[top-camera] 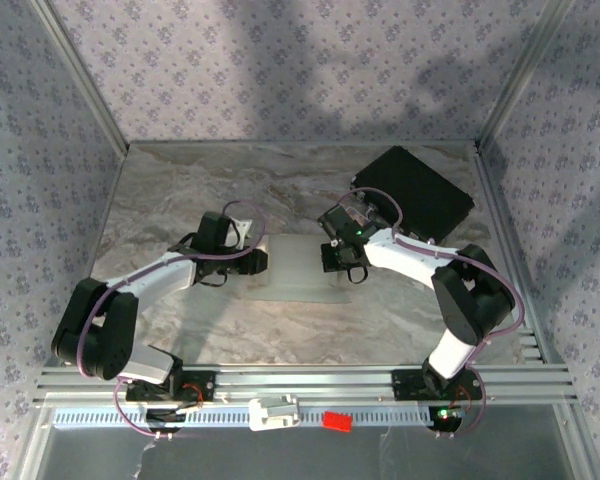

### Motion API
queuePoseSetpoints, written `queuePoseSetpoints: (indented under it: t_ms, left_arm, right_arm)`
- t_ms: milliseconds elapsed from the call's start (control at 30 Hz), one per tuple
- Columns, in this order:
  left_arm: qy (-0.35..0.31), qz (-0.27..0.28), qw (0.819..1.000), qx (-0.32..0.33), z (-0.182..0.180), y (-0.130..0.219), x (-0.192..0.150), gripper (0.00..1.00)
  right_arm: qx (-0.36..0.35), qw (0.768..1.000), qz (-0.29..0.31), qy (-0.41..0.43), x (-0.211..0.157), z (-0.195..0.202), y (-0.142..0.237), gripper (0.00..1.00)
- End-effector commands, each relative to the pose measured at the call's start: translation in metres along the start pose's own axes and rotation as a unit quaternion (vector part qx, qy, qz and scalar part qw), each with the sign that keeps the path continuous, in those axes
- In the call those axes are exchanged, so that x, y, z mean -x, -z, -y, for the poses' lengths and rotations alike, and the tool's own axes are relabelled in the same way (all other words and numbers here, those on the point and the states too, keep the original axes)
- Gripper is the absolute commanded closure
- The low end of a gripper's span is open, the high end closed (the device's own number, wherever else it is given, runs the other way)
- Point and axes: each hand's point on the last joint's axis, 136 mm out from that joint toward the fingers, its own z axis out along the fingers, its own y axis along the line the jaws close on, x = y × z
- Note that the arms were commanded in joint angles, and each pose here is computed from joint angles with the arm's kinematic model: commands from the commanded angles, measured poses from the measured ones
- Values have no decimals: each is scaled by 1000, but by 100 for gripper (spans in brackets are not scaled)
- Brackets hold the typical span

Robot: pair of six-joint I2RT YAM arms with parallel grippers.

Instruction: Fold the paper box

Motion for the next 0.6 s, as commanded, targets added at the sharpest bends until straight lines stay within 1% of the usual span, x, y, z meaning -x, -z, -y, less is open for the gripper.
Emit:
queuePoseSetpoints:
  t_ms: [0,33,67,167,333,433,567]
  left_arm:
    - [-28,15,999,-26,16,2,19,53]
    - [-27,15,999,-21,14,2,19,47]
    - [-26,13,999,-15,12,2,18,46]
    - [-29,12,999,-9,10,2,18,47]
    - [-33,15,999,-13,12,4,19,58]
    - [-33,19,999,-12,12,5,20,63]
    - [-35,18,999,-14,13,6,18,71]
  right_arm:
    - [58,998,7,22,4,-24,11,100]
    - [60,998,7,23,5,-25,11,100]
    - [61,998,7,23,5,-26,11,100]
    - [65,998,4,26,5,-27,11,100]
    - [60,998,2,25,3,-24,10,100]
    - [60,998,2,24,3,-24,9,100]
    - [61,998,2,23,4,-24,9,100]
